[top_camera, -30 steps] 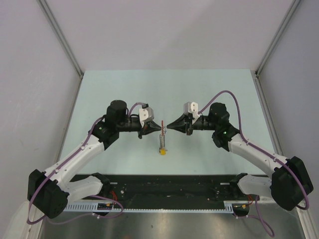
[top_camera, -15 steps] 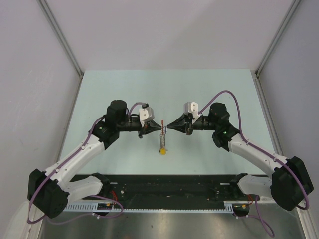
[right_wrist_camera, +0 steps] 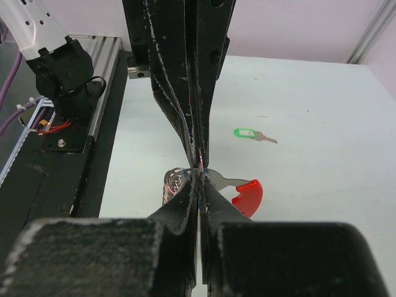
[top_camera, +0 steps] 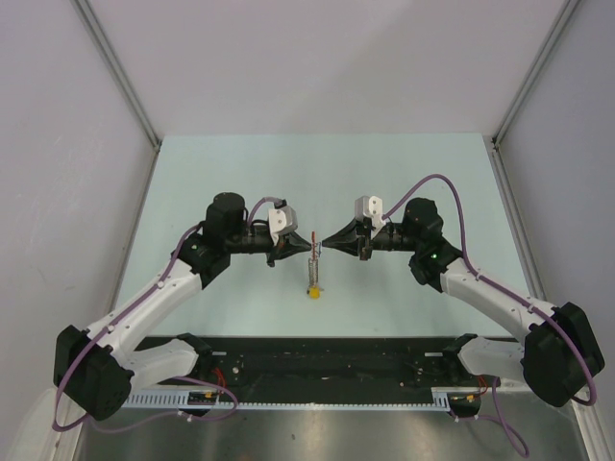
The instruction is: Put the keys on the keyring
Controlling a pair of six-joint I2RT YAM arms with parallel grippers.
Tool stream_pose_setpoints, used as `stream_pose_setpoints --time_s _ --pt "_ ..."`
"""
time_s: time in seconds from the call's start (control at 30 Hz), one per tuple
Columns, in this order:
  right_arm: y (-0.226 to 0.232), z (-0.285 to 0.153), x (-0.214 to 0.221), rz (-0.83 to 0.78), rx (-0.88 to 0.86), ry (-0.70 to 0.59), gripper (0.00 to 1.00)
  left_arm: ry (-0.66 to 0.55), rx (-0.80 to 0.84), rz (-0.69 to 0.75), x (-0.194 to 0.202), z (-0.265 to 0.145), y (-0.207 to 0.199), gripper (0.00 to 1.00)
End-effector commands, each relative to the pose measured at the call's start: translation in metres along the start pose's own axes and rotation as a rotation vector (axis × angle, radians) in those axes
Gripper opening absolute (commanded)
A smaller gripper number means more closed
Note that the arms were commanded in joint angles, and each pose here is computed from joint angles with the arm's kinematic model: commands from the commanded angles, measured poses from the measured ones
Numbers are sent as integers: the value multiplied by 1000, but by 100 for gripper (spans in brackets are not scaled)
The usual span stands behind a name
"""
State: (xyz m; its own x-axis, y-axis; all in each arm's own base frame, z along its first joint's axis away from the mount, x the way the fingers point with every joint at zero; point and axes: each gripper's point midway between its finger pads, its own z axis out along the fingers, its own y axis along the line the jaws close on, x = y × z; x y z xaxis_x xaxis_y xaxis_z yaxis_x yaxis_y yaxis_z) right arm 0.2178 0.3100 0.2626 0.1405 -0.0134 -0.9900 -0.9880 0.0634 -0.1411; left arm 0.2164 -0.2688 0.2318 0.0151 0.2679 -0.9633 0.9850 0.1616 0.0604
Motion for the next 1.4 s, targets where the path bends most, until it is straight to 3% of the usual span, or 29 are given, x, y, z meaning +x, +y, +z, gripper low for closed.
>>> stream_pose_setpoints --time_s 0.0,1.37 --pt "-5 2 -28 -65 9 -54 0 -45 -1 48 -16 0 1 0" --pt "-4 7 -25 -52 -9 -50 0 -56 5 46 -16 1 0 0"
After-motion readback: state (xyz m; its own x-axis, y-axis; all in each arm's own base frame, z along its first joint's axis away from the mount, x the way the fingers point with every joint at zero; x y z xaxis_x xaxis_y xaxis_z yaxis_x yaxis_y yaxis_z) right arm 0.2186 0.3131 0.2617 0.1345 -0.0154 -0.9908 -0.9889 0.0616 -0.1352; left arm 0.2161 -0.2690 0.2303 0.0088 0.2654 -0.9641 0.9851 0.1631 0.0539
